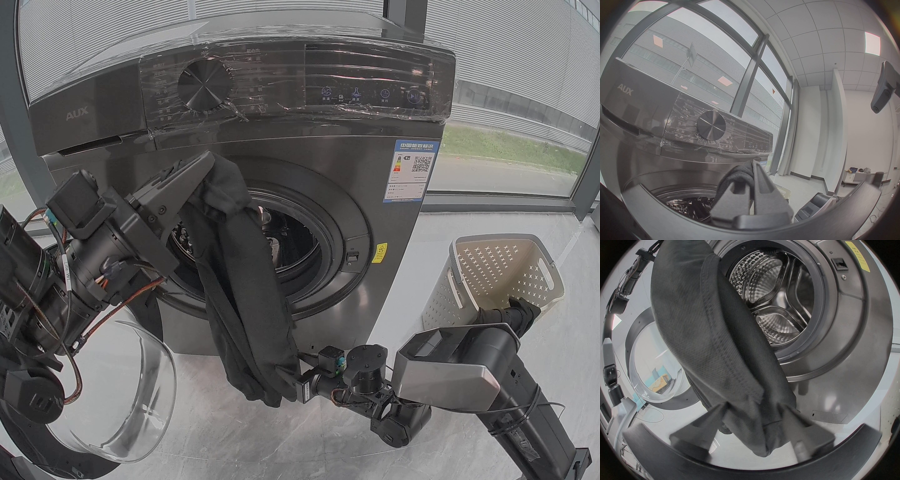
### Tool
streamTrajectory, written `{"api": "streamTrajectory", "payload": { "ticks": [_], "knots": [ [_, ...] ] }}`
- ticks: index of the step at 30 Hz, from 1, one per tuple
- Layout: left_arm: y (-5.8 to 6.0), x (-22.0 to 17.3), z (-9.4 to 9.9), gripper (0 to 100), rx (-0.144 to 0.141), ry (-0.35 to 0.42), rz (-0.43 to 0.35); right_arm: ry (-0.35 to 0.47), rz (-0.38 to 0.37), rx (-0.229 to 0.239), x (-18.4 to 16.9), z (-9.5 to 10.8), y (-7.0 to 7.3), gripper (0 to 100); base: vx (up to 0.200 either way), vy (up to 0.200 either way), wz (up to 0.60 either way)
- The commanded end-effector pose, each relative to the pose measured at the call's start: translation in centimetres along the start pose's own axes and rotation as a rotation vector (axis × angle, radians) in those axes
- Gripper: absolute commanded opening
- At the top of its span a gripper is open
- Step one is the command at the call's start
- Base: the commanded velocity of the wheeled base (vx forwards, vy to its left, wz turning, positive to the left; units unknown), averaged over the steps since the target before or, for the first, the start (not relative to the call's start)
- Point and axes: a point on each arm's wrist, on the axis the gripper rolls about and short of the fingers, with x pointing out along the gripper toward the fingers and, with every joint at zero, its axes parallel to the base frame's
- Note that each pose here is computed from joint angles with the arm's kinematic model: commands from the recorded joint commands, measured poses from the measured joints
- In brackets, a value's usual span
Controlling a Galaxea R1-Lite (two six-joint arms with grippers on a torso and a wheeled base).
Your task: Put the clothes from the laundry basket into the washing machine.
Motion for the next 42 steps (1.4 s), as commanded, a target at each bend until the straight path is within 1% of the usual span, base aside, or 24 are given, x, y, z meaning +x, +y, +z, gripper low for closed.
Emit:
{"api": "streamTrajectory", "payload": {
  "ticks": [1, 5, 7, 8, 9, 10, 12, 14, 15, 17, 19, 22, 23, 24, 26, 29, 32, 35, 38, 41, 42],
  "knots": [
    [0.1, 0.0, -0.2, 0, -0.002, 0.006, 0.002, 0.010, 0.000, 0.001, -0.2, -0.3, 0.0, 0, 0.000, 0.000, 0.00],
    [0.1, -0.1, -0.2, 0, -0.002, 0.008, 0.004, -0.009, 0.006, 0.001, -0.3, -0.1, 0.2, 0, 0.000, 0.000, 0.00],
    [0.2, -0.2, -0.4, 0, -0.002, 0.016, 0.014, -0.003, -0.003, 0.005, -0.8, 0.2, 0.0, 0, 0.000, 0.000, 0.00],
    [0.5, -0.4, -0.4, 0, 0.003, 0.020, 0.026, -0.008, -0.007, 0.005, -1.2, 0.8, 0.0, 0, 0.000, 0.000, 0.00],
    [0.5, -0.4, -0.4, 0, 0.003, 0.020, 0.026, -0.008, -0.007, 0.005, -1.2, 0.8, 0.0, 0, 0.000, 0.000, 0.00],
    [0.8, -0.9, -0.7, 0, 0.007, 0.039, 0.040, -0.016, -0.026, 0.000, -2.3, 2.3, -0.1, 0, 0.000, 0.000, 0.00],
    [1.0, -1.4, -1.2, 0, 0.004, 0.063, 0.057, -0.008, -0.054, -0.001, -3.8, 3.4, -0.6, 0, 0.000, 0.000, 0.00],
    [1.2, -2.0, -1.6, 0, 0.003, 0.087, 0.073, -0.016, -0.059, -0.007, -5.0, 4.9, -0.4, 0, 0.000, 0.000, 0.00],
    [1.2, -2.1, -1.7, 0, 0.002, 0.091, 0.075, -0.016, -0.059, -0.009, -5.2, 5.1, -0.4, 0, 0.000, 0.000, 0.00],
    [1.8, -2.9, -2.4, 0, 0.004, 0.127, 0.107, -0.022, -0.071, -0.017, -6.8, 6.5, -0.3, 0, 0.000, 0.000, 0.00],
    [2.0, -3.3, -2.7, 0, 0.002, 0.149, 0.121, -0.031, -0.071, -0.018, -7.8, 7.4, -0.1, 0, 0.000, 0.000, 0.00],
    [2.0, -3.8, -3.3, 0, -0.007, 0.177, 0.128, -0.047, -0.086, -0.022, -8.9, 8.6, 0.2, 0, 0.000, 0.000, 0.00],
    [2.0, -3.8, -3.3, 0, -0.007, 0.177, 0.128, -0.047, -0.086, -0.022, -8.9, 8.6, 0.2, 0, 0.000, 0.000, 0.00],
    [1.9, -4.4, -3.8, 0, -0.017, 0.207, 0.134, -0.083, -0.106, -0.027, -9.4, 9.9, 0.3, 0, 0.000, 0.000, 0.00],
    [1.8, -5.1, -4.5, 0, -0.029, 0.244, 0.139, -0.116, -0.119, -0.029, -9.8, 11.0, -0.1, 0, 0.000, 0.000, 0.00],
    [1.8, -5.9, -6.2, 0, -0.052, 0.324, 0.155, -0.163, -0.135, -0.033, -10.3, 12.7, -0.5, 0, 0.000, 0.000, 0.00],
    [1.9, -6.6, -7.7, 0, -0.070, 0.397, 0.166, -0.199, -0.155, -0.035, -10.6, 13.7, -1.2, 0, 0.000, 0.000, 0.00],
    [1.9, -7.0, -9.1, 0, -0.092, 0.463, 0.160, -0.238, -0.158, -0.041, -10.8, 14.9, -1.4, 0, 0.000, 0.000, 0.00],
    [2.1, -7.1, -10.1, 0, -0.104, 0.504, 0.164, -0.259, -0.166, -0.044, -10.7, 15.9, -1.7, 0, 0.000, 0.000, 0.00],
    [2.3, -7.1, -10.8, 0, -0.111, 0.530, 0.170, -0.259, -0.167, -0.042, -10.5, 16.3, -1.7, 0, 0.000, 0.000, 0.00],
    [2.4, -7.1, -11.3, 0, -0.115, 0.549, 0.169, -0.262, -0.168, -0.042, -10.3, 16.7, -1.7, 0, 0.000, 0.000, 0.00]
  ]
}}
